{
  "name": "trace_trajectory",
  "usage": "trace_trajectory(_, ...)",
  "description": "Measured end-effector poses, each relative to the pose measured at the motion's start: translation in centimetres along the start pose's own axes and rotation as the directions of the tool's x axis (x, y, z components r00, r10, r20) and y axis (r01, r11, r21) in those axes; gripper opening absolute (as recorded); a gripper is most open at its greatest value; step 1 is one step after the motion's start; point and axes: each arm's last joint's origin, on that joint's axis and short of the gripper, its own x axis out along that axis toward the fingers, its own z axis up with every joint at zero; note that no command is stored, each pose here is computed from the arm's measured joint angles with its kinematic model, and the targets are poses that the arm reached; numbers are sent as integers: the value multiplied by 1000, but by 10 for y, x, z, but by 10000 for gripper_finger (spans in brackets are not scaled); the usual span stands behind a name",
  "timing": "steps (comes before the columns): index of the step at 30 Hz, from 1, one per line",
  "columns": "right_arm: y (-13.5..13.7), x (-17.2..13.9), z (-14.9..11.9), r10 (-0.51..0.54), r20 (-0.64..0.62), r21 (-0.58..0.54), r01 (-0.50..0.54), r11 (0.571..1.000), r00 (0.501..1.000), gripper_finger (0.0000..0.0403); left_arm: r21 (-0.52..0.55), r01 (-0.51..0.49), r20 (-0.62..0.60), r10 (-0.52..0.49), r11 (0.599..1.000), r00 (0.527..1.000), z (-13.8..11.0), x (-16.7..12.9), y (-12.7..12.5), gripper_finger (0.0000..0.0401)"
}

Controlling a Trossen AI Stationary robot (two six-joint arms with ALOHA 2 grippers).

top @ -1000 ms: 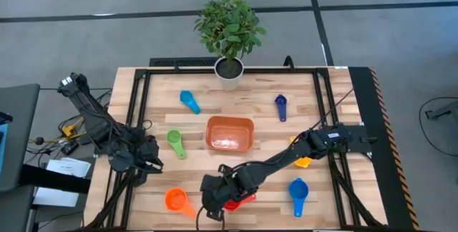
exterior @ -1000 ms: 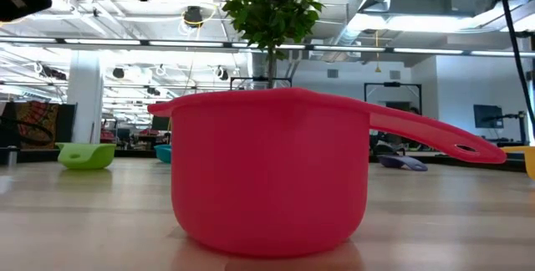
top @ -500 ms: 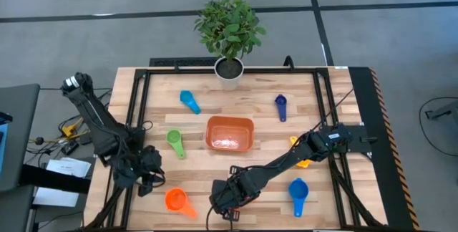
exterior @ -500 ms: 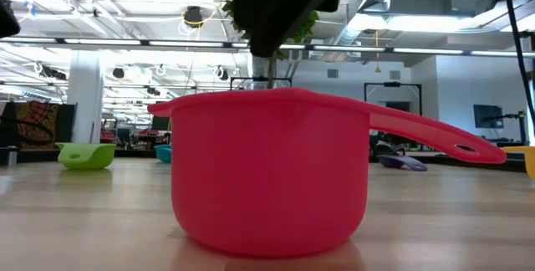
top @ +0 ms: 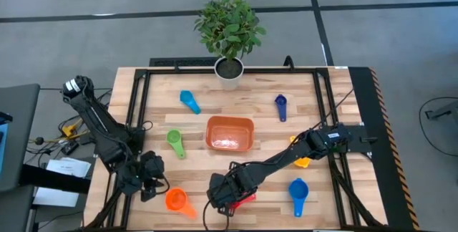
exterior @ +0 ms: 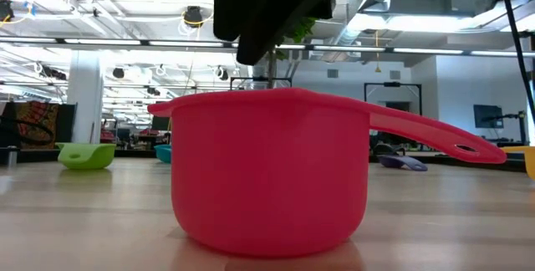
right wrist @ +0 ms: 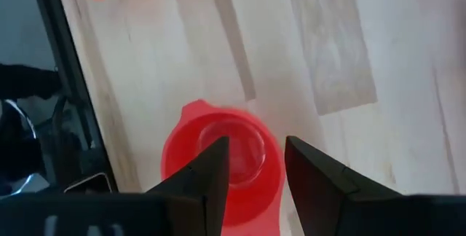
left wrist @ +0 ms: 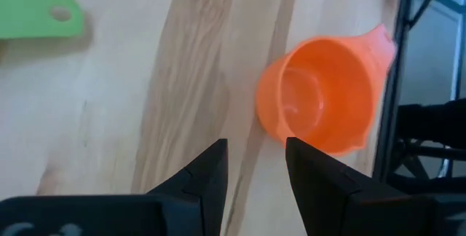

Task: Nest measuring cups in basket
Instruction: Stack the red measuring cup on top of the orange measuring cup

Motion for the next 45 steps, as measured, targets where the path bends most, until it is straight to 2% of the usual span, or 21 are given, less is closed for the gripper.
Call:
trace_trajectory(5, 3, 7, -7, 15, -29, -3, -15, 1000, 999, 164, 17, 4, 9, -4, 1000, 1000, 1, 0, 0, 128)
trace_trajectory(16, -1, 28, -20, -27, -75, 18, 28, 999, 997, 164, 25, 4, 10, -4, 1000, 1000, 1, 0, 0, 128)
trace_trajectory(27, -8, 29, -14, -52, -52, 32, 54, 998, 997, 151, 16, 5, 8, -5, 1000, 1000, 0, 0, -1, 128)
trace_trajectory(34, -8, 17, -12, -42, -31, 38, 43, 998, 999, 146, 16, 6, 5, -6, 1000, 1000, 0, 0, -1, 128)
trace_trajectory(45, -14, 22, -7, -72, -21, 27, 72, 997, 997, 199, 24, 6, 6, -6, 1000, 1000, 0, 0, -1, 128)
